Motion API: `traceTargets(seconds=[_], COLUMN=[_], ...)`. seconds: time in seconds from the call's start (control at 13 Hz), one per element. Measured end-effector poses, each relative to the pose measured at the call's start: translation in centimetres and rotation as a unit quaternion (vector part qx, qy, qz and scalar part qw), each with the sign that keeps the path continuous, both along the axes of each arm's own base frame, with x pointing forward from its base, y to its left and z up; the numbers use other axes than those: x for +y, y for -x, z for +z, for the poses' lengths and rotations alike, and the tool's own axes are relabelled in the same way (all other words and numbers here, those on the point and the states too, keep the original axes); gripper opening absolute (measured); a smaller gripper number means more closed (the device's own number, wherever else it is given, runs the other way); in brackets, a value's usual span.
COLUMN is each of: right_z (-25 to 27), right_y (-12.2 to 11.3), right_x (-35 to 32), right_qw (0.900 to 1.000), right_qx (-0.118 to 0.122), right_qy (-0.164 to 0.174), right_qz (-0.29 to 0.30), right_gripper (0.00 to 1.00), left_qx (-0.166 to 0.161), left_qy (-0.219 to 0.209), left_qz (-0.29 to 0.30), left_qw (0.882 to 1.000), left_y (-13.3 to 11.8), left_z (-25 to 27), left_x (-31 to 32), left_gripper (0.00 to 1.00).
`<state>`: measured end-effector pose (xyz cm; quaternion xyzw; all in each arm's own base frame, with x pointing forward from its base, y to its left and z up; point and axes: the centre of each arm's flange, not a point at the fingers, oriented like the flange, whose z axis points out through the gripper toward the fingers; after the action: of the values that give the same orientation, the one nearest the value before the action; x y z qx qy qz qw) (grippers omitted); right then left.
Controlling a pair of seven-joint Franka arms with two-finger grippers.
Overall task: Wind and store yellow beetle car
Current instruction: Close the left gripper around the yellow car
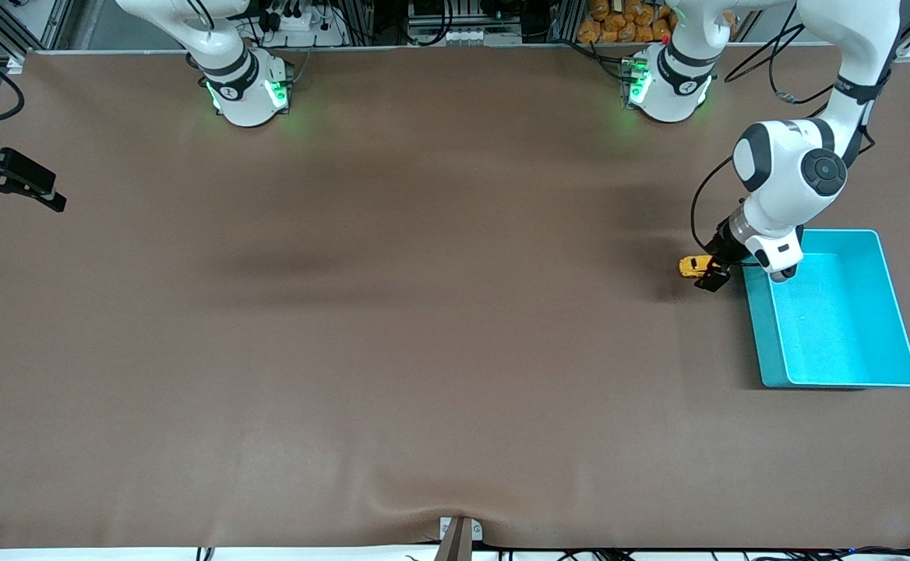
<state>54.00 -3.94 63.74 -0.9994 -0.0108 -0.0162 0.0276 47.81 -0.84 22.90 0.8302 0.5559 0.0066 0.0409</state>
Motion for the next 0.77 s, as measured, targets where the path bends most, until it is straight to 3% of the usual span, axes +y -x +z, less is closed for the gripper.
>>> traceTargets(seconds=[0.77], right_z=[-0.8], right_y=[-0.5], right_x=[-0.1], right_qw=[1.000], right_qx=[0.007], right_qy=[0.001], right_qz=[-0.002], right_gripper=[1.00], left_qx=[0.034], left_qy=[0.001], left_qz=[0.043], left_qw=[0.998], left_y=[1.1], left_z=[-4.5], left_x=[3.4], left_gripper=[1.00])
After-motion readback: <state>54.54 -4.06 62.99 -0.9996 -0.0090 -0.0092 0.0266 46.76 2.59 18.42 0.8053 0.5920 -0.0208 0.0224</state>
